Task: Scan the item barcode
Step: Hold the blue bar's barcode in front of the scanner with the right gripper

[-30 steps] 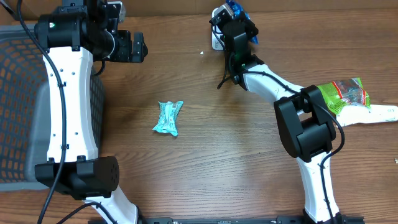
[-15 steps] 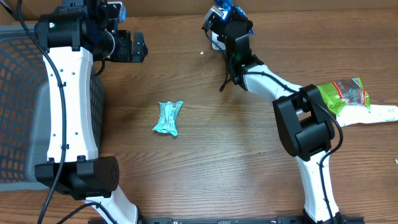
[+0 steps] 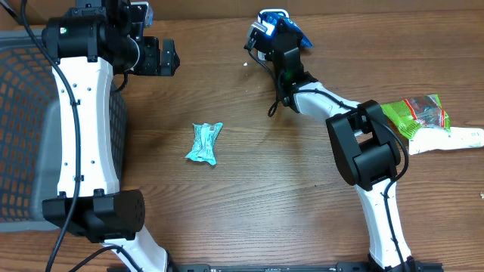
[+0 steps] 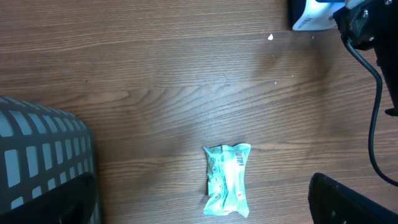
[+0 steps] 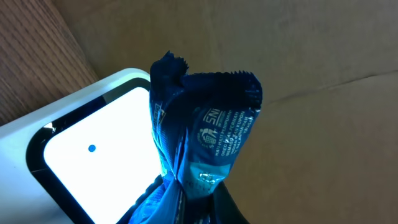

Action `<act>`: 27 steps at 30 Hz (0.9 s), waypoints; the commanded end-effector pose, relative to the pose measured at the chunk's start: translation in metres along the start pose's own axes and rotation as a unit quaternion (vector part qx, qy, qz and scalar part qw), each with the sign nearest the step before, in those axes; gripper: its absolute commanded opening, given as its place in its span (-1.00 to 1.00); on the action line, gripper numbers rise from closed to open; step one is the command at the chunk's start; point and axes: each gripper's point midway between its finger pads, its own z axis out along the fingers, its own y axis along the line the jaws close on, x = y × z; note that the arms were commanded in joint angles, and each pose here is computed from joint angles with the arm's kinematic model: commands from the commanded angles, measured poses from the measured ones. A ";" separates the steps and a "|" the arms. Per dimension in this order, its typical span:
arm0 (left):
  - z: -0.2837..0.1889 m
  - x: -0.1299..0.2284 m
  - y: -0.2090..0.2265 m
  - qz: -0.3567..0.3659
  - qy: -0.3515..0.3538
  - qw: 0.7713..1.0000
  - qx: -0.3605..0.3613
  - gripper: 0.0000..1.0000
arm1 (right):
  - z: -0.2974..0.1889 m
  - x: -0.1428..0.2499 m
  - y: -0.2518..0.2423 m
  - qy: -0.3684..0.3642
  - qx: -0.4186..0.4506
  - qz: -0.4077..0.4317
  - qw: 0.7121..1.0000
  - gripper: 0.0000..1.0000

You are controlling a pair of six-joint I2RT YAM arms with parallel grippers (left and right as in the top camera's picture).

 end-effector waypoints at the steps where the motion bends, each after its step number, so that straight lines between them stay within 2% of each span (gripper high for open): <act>1: 0.003 0.000 0.000 -0.003 0.002 1.000 0.005 0.99 | 0.002 -0.004 -0.014 -0.007 0.015 0.003 1.000 -0.92; 16: 0.003 0.000 0.000 -0.003 0.002 1.000 0.005 0.99 | -0.001 -0.002 -0.022 0.005 0.024 0.005 1.000 -0.93; 25: 0.003 0.000 0.000 -0.003 0.002 1.000 0.005 0.99 | -0.018 -0.015 -0.054 0.008 0.015 0.005 1.000 -0.93; 27: 0.003 0.000 0.000 -0.003 0.002 1.000 0.005 0.99 | -0.030 -0.021 -0.064 0.014 -0.004 0.037 0.999 -0.93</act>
